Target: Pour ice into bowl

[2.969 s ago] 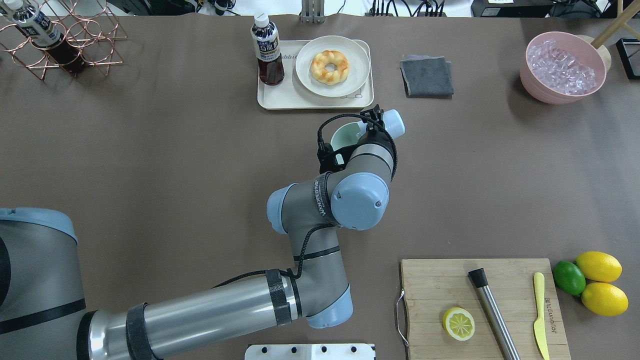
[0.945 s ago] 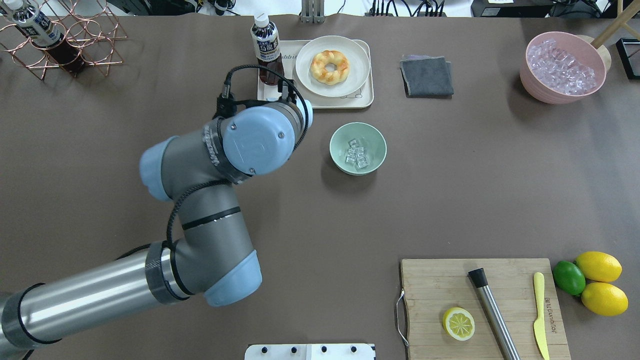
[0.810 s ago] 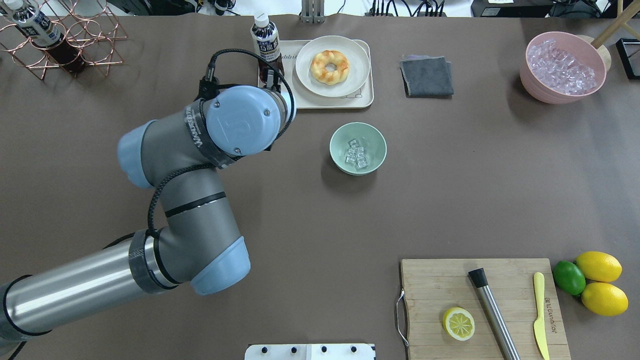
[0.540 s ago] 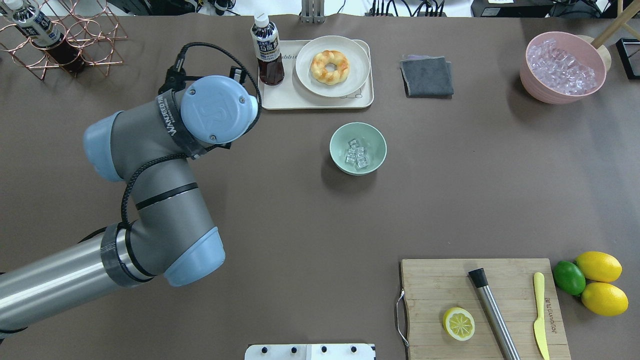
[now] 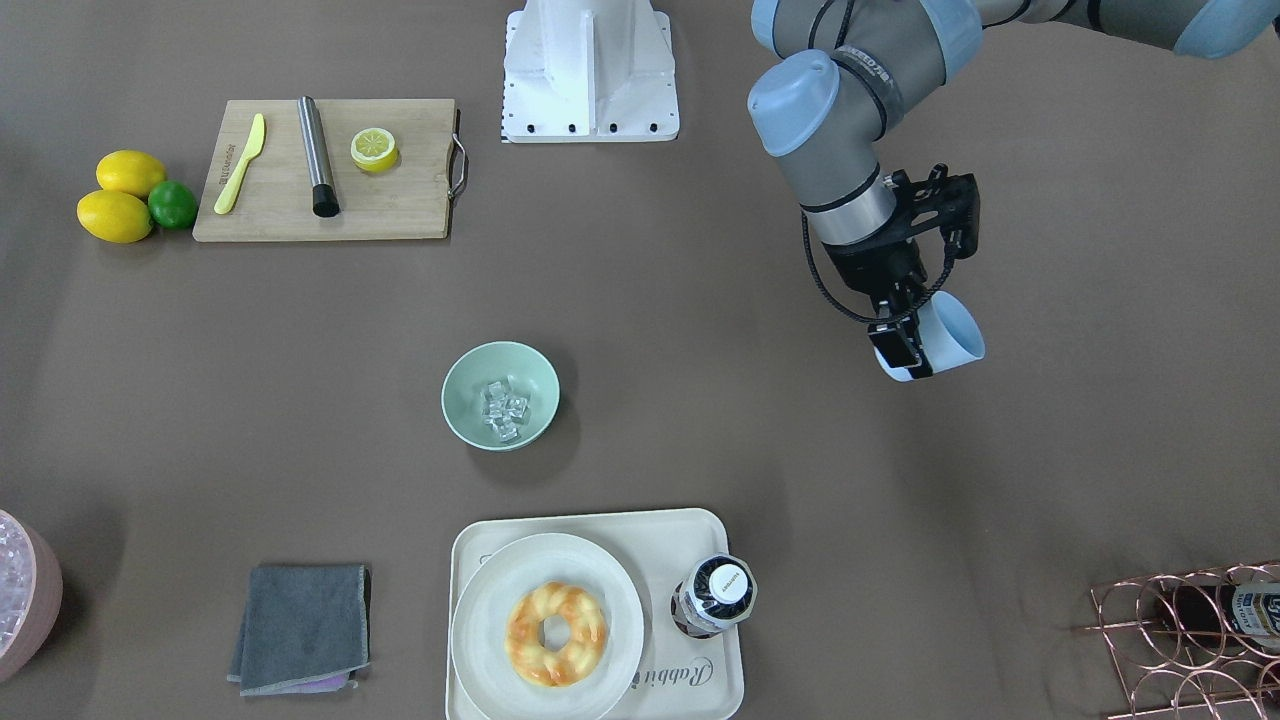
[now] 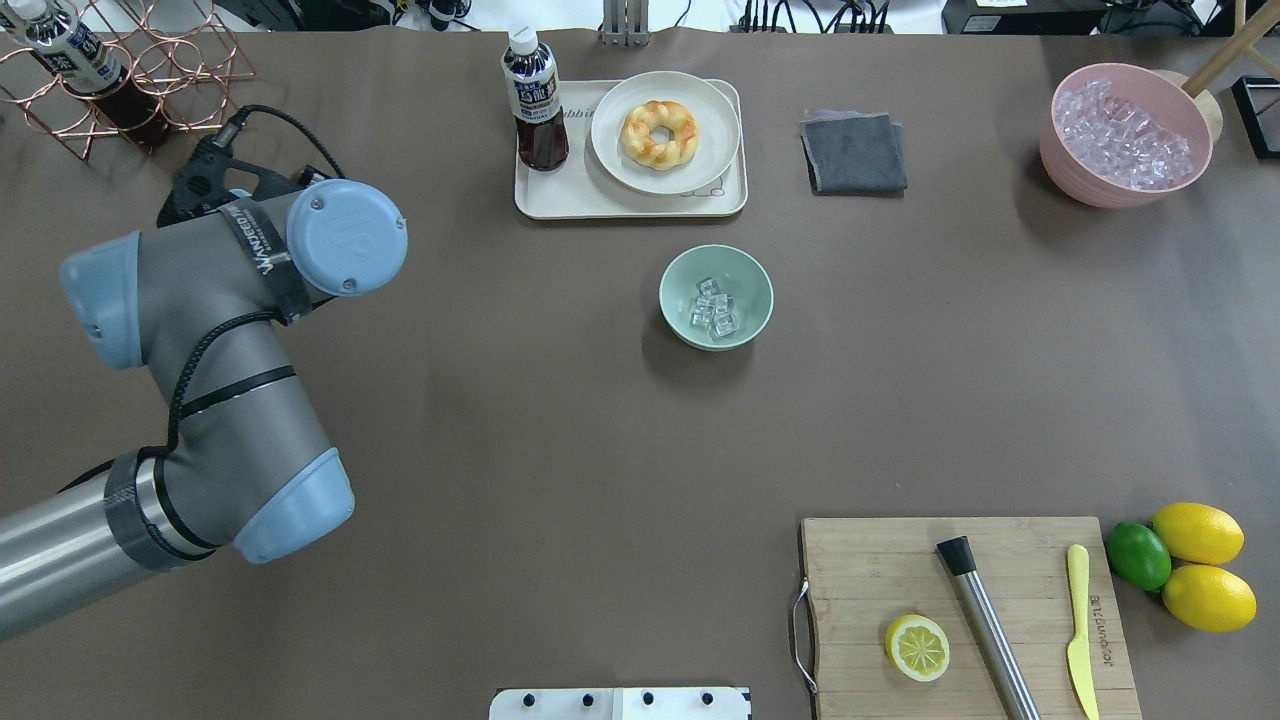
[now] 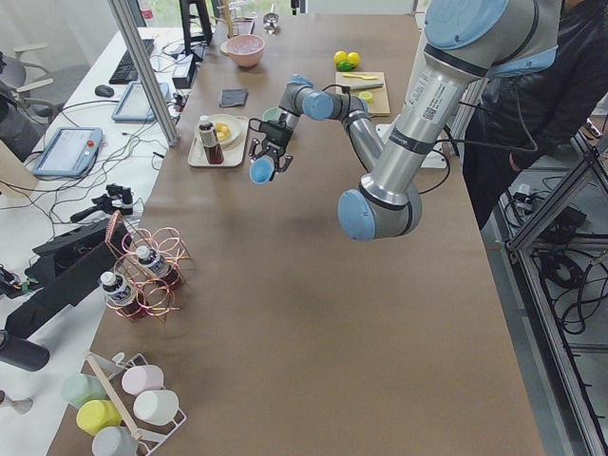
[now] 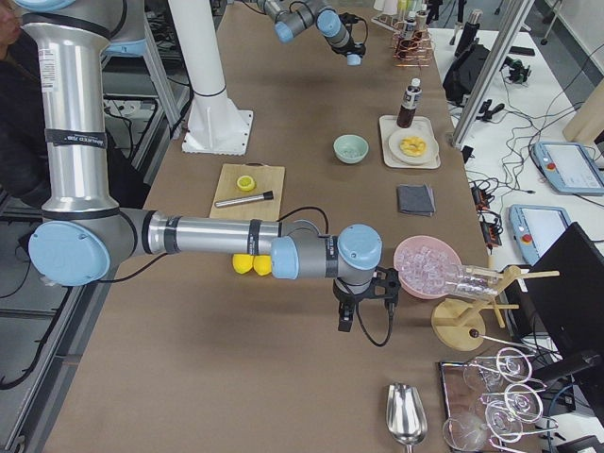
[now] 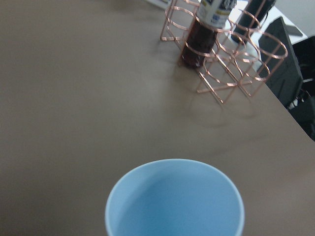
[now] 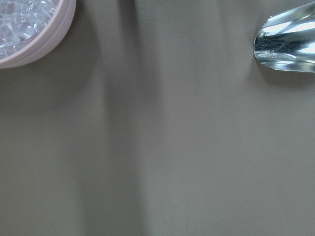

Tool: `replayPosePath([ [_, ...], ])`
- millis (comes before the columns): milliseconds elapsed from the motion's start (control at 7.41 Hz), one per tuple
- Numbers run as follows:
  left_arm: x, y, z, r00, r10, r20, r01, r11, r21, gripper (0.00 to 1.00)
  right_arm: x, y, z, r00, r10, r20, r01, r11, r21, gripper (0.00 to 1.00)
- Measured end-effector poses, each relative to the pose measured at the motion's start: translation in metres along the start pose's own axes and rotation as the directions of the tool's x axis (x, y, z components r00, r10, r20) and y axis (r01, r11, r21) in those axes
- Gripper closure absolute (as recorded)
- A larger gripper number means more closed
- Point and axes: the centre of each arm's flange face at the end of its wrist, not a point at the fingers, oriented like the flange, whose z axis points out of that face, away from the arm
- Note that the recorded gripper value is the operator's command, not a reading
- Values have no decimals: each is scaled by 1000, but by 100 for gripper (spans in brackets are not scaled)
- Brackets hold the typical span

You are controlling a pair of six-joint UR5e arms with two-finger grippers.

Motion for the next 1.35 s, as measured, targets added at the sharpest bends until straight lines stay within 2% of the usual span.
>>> replayPosePath([
  [135,-17,-21,32,998,44,37,-48,995,92,60,-1,-1,0,1000,-2,0,2,1000,1,1],
  [405,-68,-57,102,988,106,112,-131,960,246,60,-2,-2,-2,1000,-3,-1,3,1000,3,1],
  [675,-121,-79,163,965,148,218,-216,919,330,60,-5,-2,-4,1000,-5,-1,5,1000,6,1],
  [945,-170,-84,229,925,165,341,-301,867,396,59,-6,-3,-5,1000,-5,0,5,1000,7,1],
  [1215,-196,-72,265,907,153,392,-328,840,432,54,-5,-3,-4,1000,-4,-1,4,1000,5,1],
  [1349,-204,-66,270,905,150,399,-332,835,439,46,-5,-4,-4,1000,-4,-2,4,1000,5,1],
])
